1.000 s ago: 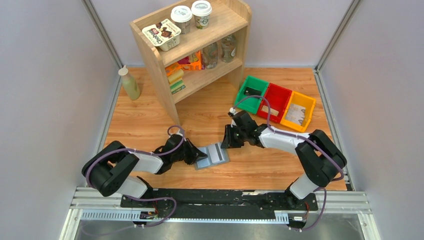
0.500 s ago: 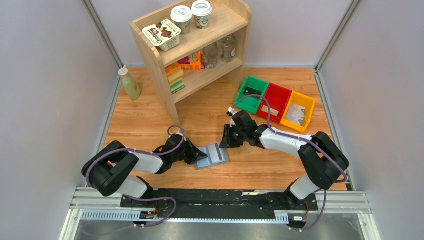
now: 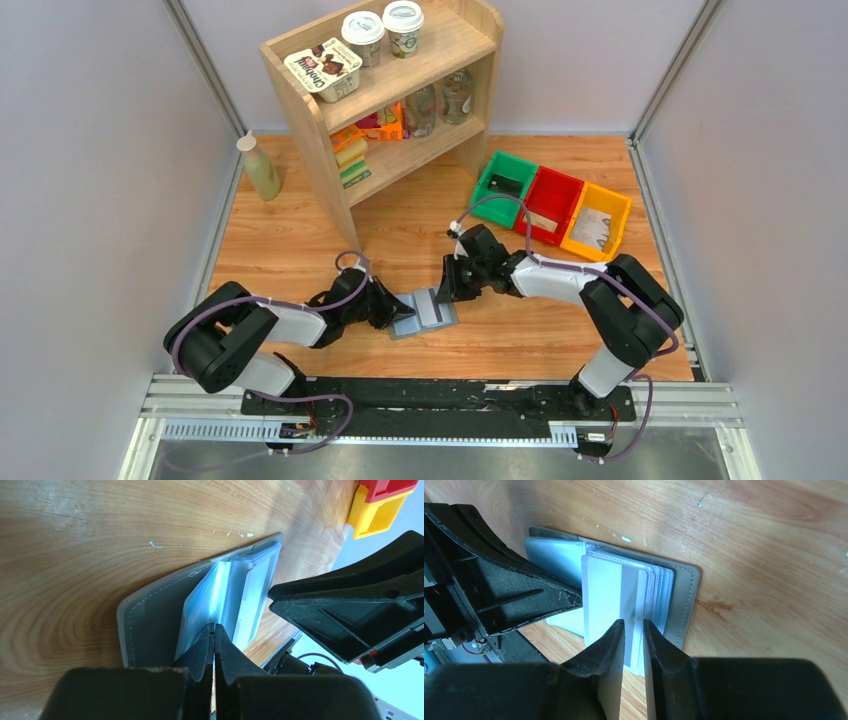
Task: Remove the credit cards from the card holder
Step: Remove the credit card from the card holder.
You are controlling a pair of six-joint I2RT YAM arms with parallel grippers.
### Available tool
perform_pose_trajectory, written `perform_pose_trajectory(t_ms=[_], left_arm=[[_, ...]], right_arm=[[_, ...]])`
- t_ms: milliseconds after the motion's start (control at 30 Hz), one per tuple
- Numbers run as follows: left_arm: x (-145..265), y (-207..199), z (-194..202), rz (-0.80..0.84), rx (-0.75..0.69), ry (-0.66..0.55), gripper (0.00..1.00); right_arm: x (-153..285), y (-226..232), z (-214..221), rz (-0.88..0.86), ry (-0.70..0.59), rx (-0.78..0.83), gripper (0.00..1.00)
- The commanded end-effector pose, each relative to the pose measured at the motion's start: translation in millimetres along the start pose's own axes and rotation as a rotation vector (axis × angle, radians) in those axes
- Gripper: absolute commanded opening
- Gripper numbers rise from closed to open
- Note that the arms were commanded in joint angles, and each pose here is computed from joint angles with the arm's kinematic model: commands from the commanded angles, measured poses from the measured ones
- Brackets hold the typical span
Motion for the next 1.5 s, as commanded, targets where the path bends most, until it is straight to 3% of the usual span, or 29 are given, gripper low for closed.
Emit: perform_pose_trajectory(t_ms=[0, 400, 533, 633, 700, 833, 1233, 1467], left_arm=[[-2, 5, 2, -0.036, -0.023, 0.010, 0.00], [0, 4, 1, 0.046, 0.001, -0.053, 0.04], [7, 1, -1, 0.059, -0.006, -0.091, 0.17], [14, 2, -2, 0.053, -0.003, -0.129, 0.37], [18, 3, -2, 0.041, 0.006, -0.150, 0.44], [25, 4, -2, 0.021, 0.022, -0.178, 0.53], [32, -4, -7, 0.056, -0.005, -0.222, 0.51], [19, -17, -13, 0.087, -0.049, -0.182, 0.51]], right_arm=[[-6, 6, -2, -0.060, 0.010, 0.022, 0.23], [-25, -15, 10, 0.011, 0.064, -0.027, 0.19], [-30, -24, 15, 0.036, 0.081, -0.033, 0.18], [-33, -28, 17, 0.049, 0.086, -0.038, 0.18], [-34, -29, 18, 0.054, 0.089, -0.038, 0.18], [-36, -31, 18, 0.059, 0.093, -0.039, 0.18], [-38, -29, 17, 0.048, 0.096, -0.045, 0.18], [-38, -30, 18, 0.048, 0.093, -0.049, 0.18]])
Point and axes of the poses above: each gripper's point midway between its finger pads, its own x axis back along the fingers, its own y axis along the line the jaws close on, z = x × y, the point moved 10 cm from there along x, back along the fingers, and after that the axes turned 12 degrees about -x, right-handed, at the moved point
